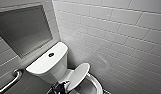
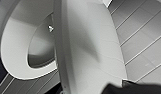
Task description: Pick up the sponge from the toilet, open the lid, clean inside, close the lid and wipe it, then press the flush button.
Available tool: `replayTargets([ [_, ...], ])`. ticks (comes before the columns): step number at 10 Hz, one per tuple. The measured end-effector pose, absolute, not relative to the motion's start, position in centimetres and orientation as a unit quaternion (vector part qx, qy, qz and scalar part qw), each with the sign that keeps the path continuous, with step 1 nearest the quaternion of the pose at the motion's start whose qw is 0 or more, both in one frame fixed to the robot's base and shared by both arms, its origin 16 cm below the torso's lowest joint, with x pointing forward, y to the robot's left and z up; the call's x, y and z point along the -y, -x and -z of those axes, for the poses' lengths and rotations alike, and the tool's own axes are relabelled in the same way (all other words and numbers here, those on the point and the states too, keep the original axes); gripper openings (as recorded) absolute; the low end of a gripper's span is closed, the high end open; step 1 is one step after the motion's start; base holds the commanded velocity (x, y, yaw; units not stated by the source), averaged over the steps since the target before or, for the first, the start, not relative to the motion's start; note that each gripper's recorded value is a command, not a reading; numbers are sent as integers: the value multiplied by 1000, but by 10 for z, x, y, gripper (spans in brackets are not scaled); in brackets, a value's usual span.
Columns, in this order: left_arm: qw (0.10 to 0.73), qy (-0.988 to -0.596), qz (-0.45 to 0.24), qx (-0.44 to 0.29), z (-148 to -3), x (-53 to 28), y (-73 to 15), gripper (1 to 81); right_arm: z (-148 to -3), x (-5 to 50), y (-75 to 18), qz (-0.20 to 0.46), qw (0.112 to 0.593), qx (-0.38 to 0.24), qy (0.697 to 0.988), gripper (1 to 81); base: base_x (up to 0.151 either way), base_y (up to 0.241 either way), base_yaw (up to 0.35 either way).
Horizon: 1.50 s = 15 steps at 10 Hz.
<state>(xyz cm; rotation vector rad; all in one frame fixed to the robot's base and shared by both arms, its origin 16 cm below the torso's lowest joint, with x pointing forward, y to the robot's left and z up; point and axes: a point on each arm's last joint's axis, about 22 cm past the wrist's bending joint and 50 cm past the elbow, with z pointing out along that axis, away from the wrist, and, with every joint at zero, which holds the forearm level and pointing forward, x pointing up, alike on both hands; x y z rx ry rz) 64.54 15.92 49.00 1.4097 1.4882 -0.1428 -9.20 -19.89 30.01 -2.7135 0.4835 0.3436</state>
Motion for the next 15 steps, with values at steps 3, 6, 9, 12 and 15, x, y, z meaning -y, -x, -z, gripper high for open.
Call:
replayTargets([
  [3,552,-557,-32,-619,-526,-220,-705,811,-300,199,92,-122,181,-171,961,10,0,0,0],
  [6,566,-540,-48,-622,-548,-238,-717,811,-300,197,92,-122,181,-171,961,10,0,0,0],
  [9,560,-529,-46,-636,-545,-253,-709,811,-301,197,95,-124,181,-172,961,10,0,0,0],
  [12,538,-518,-27,-664,-523,-267,-679,811,-301,197,94,-123,181,-172,960,10,0,0,0],
  [15,517,-544,-34,-660,-502,-286,-638,811,-301,197,94,-122,181,-172,961,10,0,0,0],
])
